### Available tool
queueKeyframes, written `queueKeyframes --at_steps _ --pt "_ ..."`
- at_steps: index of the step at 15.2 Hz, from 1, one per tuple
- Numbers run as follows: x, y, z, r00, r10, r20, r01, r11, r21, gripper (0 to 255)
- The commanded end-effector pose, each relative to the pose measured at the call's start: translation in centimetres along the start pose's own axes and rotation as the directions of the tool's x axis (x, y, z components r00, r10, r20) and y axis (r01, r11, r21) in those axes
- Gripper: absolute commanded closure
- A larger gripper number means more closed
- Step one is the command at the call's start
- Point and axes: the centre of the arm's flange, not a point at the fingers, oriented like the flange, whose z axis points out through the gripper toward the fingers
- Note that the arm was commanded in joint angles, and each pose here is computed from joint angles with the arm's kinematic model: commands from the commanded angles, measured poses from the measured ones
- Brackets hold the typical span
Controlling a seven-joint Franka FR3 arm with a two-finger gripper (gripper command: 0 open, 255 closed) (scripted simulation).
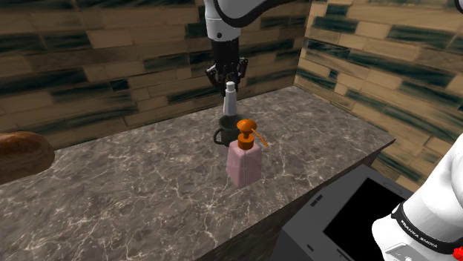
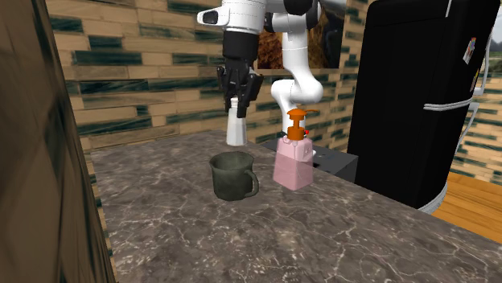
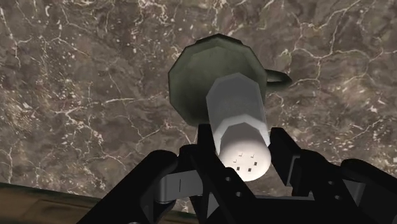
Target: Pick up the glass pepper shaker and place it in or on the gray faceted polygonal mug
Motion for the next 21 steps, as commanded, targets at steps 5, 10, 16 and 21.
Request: queueKeyframes --at_steps 5,10,16,21 --pt "-0.1 -0.4 3.1 1.0 0.0 -0.001 0.0 1.0 0.0 255" --pt "-0.2 -0.6 4.7 1.0 0.0 -0.001 0.0 1.0 0.0 255" --pt "-0.2 -0.6 4.7 1.0 0.0 -0.001 0.0 1.0 0.0 255" --pt "-0.2 -0.6 4.7 1.0 0.0 -0.001 0.0 1.0 0.0 0"
